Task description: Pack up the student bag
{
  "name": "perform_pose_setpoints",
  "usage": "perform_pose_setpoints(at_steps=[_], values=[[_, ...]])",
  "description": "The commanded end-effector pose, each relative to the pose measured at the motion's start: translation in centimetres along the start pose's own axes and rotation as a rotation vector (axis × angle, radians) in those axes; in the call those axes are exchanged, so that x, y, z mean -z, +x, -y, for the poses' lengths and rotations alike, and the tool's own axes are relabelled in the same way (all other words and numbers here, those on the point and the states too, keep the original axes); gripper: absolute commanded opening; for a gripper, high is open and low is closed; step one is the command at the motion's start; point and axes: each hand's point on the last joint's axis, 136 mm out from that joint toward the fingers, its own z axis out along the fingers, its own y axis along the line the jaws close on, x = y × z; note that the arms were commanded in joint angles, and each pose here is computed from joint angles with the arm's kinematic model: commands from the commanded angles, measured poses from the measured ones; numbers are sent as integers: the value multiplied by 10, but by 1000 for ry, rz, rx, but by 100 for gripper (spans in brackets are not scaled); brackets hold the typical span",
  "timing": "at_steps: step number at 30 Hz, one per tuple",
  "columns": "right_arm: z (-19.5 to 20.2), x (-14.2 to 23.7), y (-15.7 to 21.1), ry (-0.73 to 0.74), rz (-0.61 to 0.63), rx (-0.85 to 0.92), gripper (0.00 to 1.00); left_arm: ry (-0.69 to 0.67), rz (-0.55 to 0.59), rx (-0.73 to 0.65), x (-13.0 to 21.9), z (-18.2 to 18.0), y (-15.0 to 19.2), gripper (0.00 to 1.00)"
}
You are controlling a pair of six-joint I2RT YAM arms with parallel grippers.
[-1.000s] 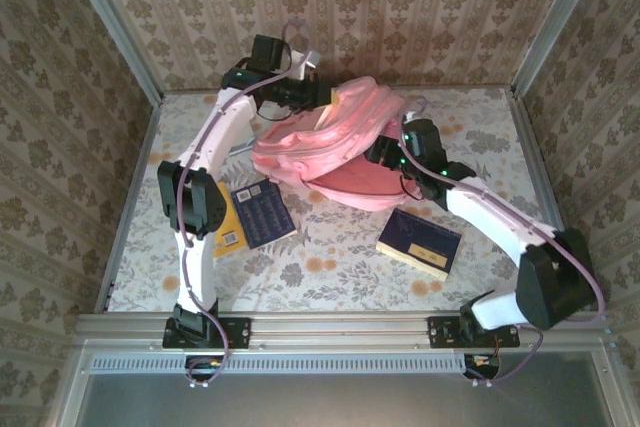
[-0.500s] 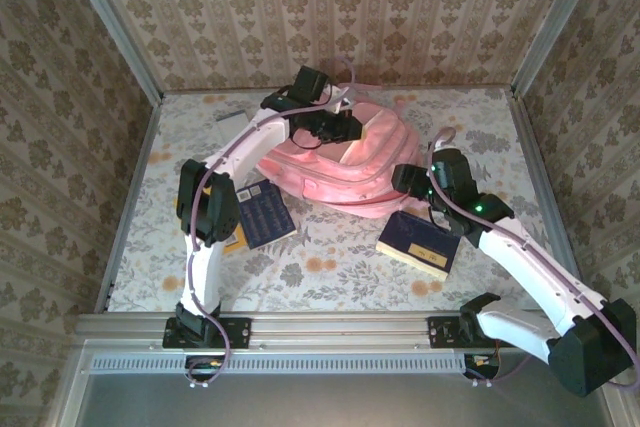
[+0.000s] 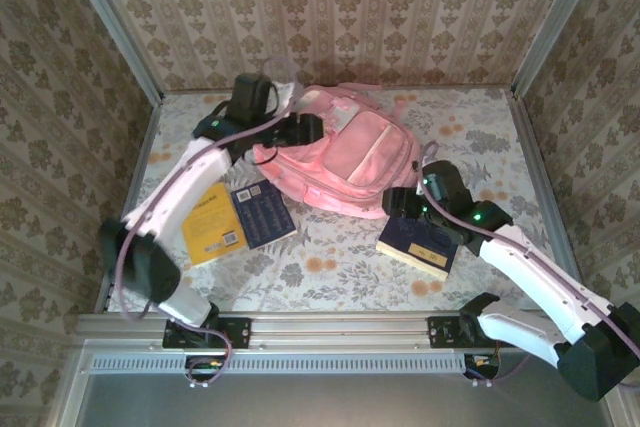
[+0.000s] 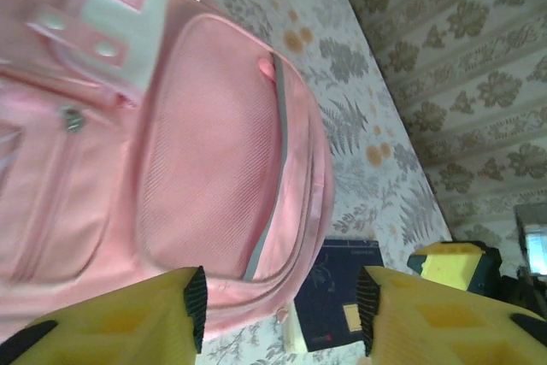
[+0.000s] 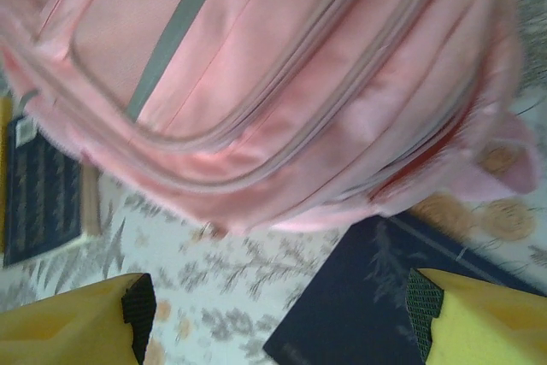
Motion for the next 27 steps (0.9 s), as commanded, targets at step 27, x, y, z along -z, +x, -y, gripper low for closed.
perform_pose_setpoints(at_steps=[27], values=[[-196, -213, 80, -150, -455, 47, 81, -447, 177, 856, 74, -252, 181, 66]])
